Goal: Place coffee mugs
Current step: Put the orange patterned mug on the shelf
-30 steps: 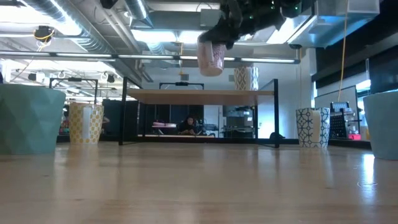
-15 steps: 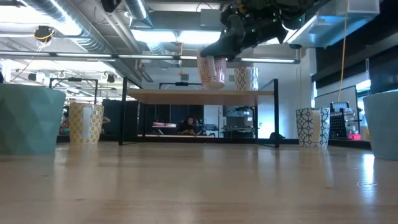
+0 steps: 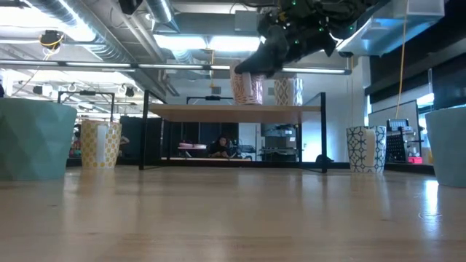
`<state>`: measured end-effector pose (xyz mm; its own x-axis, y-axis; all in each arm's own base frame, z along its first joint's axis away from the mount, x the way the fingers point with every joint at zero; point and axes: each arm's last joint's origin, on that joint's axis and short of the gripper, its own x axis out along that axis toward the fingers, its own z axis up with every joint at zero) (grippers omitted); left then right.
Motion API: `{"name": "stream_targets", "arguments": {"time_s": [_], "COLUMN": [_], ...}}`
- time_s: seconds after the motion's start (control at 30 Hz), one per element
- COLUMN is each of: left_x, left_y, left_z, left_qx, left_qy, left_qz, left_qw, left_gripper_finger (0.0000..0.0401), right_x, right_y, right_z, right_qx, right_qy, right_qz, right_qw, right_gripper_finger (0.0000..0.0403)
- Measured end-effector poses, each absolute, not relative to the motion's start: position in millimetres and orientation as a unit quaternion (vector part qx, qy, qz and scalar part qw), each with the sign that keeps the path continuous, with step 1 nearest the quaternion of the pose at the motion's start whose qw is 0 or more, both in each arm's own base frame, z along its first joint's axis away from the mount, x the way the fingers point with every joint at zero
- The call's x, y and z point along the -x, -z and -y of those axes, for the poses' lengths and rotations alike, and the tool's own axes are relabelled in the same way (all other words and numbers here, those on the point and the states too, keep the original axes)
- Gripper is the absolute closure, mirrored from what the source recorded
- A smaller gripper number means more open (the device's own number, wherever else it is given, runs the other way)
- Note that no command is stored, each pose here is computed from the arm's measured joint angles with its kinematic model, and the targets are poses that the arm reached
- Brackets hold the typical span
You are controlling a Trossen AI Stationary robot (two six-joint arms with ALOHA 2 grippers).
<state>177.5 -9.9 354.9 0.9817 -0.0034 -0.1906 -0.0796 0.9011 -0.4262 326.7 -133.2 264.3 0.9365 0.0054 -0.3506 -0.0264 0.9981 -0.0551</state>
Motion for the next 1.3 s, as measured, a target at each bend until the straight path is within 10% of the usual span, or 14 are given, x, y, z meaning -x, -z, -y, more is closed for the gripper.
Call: {"name": "stream_targets", "arguments": {"time_s": [0.6,1.3], "left_x": [-178,-191], "left_y": [-355,-357], "left_z": [10,7], "left_qx": [0.222,0.229], "left_qy": [-0.018,-0.086], "left_qz": [-0.094,-0.049], "left_qw": [0.970,0.968], "left_gripper_finger": [0.0266,0.0266], "right_x": [-319,-248], "right_y": [-266,-312], "right_z": [133,104], "right_qx": [0.024,-0.081], "right_qy": [0.036,0.100], "right_qz": [-0.214,-0.290], "right_qw": [0.976,0.948], "right_gripper_finger": [0.0262,0.0255]}}
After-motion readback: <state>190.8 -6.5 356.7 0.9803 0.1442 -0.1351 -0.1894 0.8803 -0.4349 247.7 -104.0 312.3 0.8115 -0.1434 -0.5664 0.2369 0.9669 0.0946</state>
